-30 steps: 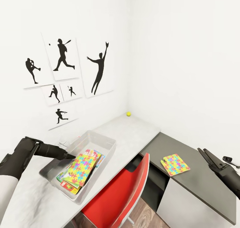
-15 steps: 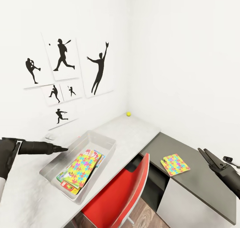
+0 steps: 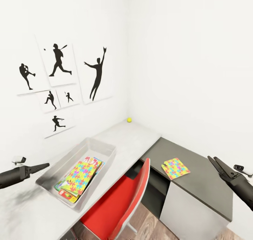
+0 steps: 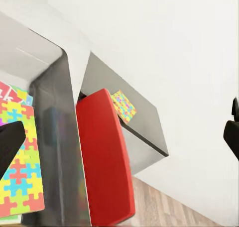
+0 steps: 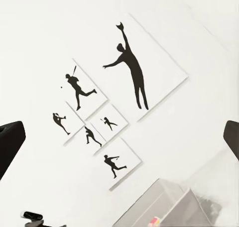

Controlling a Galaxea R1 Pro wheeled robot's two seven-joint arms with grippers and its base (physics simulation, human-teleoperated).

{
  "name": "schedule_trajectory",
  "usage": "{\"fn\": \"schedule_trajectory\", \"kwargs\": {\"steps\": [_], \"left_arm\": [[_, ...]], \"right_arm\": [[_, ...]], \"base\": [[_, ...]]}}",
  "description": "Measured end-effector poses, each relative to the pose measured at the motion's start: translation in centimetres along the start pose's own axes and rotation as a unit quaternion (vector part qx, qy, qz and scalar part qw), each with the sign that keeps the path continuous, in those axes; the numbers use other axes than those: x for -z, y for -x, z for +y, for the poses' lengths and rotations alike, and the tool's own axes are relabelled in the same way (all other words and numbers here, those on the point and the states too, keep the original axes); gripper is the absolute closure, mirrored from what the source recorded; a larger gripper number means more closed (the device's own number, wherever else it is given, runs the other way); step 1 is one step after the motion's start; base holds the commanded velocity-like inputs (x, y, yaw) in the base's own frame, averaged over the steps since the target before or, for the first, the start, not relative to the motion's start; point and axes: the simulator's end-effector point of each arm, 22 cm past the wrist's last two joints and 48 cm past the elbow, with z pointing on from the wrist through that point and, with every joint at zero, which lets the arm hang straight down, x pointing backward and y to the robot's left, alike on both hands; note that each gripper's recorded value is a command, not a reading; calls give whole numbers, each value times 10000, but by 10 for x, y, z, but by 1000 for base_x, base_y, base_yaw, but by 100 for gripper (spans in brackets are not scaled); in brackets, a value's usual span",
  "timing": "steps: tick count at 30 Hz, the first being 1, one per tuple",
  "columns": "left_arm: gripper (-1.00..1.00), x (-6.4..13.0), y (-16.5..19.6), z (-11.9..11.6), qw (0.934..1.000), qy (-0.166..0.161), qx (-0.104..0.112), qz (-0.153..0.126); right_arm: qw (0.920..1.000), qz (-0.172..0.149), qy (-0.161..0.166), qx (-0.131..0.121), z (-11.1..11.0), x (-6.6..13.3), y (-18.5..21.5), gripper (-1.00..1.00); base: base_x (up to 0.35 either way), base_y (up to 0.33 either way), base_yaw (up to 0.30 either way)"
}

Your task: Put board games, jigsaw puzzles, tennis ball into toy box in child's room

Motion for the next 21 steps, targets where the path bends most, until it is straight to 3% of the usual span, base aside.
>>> {"fn": "schedule_trajectory", "kwargs": {"steps": [8,21], "left_arm": [[-100,3,6,-8,10000,-41,-39,-59],[-100,6,11,-16,9998,-77,-111,-109]], "right_arm": [[10000,-21,21,13,4,0,2,-100],[9999,-65,86,47,11,-1,6,-100]], "base": [[-136,-237,-186],[39,-249,-186]]}}
